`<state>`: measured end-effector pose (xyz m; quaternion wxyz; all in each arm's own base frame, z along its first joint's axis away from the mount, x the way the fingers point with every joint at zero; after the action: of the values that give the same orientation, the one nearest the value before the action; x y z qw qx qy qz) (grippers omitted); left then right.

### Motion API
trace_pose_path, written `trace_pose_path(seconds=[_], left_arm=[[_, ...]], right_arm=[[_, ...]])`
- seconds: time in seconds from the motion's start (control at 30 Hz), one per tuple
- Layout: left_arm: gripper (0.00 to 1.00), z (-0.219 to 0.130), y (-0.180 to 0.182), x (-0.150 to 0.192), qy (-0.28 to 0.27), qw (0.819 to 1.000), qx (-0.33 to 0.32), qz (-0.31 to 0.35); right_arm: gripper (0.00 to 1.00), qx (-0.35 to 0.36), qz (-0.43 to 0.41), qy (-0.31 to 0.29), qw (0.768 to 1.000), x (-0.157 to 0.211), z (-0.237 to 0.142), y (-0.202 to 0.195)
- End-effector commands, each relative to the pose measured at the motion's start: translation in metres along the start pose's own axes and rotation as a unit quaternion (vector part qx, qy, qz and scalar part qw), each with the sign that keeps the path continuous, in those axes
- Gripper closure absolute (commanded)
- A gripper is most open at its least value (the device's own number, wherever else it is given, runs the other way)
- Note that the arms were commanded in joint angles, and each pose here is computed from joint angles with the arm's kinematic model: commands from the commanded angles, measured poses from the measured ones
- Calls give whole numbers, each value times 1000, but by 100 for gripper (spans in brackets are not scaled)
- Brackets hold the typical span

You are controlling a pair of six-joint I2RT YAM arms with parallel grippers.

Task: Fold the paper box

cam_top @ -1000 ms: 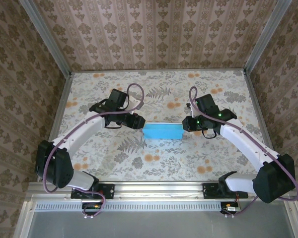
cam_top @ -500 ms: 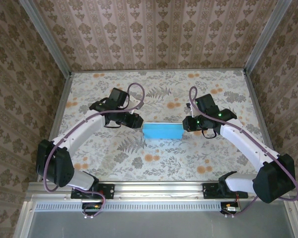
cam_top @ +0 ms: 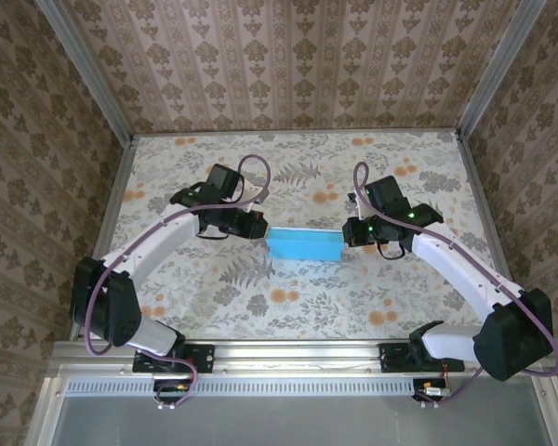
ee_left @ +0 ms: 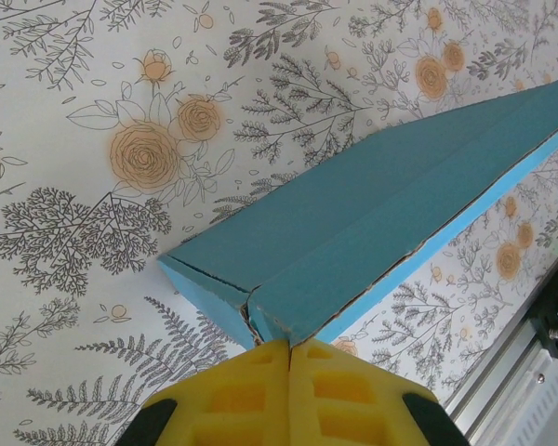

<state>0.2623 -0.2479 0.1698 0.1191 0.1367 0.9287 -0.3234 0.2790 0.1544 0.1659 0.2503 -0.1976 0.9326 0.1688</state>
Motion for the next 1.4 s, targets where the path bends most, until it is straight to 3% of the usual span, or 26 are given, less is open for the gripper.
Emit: trace_pose_path(seconds=[0.0, 0.4, 0.93, 1.2, 1.37], left_arm=[[95, 3, -3, -1, 5, 1000, 4, -10], [97, 10, 1, 10, 20, 1000, -8, -3], [97, 19, 12, 24, 34, 999, -26, -16], [97, 18, 13, 24, 35, 999, -29, -15], [97, 18, 13, 23, 34, 999, -29, -13]], right_arm=[[94, 1, -5, -1, 1000, -6, -5, 3], [96, -19, 7, 4, 1000, -11, -6, 10], [95, 22, 6, 38, 999, 16, 8, -3], [76, 22, 8, 15, 1000, 7, -5, 0], [71, 32, 6, -9, 999, -5, -26, 0]])
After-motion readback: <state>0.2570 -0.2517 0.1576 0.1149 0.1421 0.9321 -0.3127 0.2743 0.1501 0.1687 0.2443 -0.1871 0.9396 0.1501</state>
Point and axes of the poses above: each hand's point on the last joint's axis, 136 mm out from that joint toward the fingers, its own z axis out along the fingers, its own y axis along the line the jaws close on, x = y × z, the point moved 1 cm from there along -z, back along the fingers, and after that the axes turned 14 degrees about -z, right-handed, at the moved point
